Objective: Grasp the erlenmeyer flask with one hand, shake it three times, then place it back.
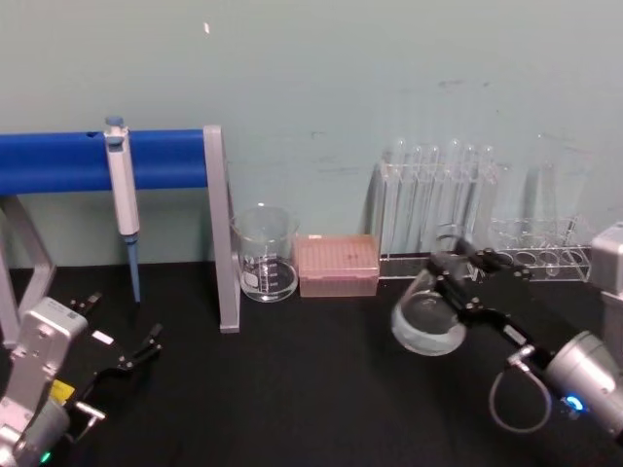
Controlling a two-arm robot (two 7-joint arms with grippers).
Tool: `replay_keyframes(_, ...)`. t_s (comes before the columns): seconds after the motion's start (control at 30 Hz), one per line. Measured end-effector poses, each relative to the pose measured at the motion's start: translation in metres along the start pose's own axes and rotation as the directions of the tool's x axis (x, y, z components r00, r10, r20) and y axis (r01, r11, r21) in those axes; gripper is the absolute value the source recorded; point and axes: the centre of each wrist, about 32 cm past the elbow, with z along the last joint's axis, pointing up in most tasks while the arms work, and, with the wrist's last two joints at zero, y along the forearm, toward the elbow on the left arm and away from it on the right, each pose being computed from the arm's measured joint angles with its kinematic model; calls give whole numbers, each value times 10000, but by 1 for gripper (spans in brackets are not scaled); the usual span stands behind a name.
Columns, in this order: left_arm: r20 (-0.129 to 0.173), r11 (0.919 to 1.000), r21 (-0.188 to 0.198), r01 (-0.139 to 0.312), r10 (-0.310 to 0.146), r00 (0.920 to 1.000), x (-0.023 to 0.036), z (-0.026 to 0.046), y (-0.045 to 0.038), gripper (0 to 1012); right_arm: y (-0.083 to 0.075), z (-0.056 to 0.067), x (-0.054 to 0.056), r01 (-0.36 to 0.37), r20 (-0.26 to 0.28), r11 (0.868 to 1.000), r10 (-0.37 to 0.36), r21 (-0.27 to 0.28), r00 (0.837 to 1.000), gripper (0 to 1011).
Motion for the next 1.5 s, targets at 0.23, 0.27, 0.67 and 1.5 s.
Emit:
replay_keyframes(0.23, 0, 10000, 0, 0, 0, 10000, 0, 0, 0, 1001, -131, 16, 114, 841, 173, 9965, -840, -37, 9963, 456)
replay_keyframes(0.27, -1, 10000, 1, -1, 1, 10000, 0, 0, 0, 1001, -141, 17, 123, 899, 183, 9959, -898, -38, 9958, 456)
replay_keyframes(0.67, -1, 10000, 0, -1, 1, 10000, 0, 0, 0, 1001, -178, 3, 172, 1185, 169, 9929, -1184, -63, 9928, 456)
replay_keyframes(1.5, 0, 10000, 1, -1, 1, 10000, 0, 0, 0, 1001, 69, -40, 19, -340, -175, 9994, 341, 15, 9993, 456)
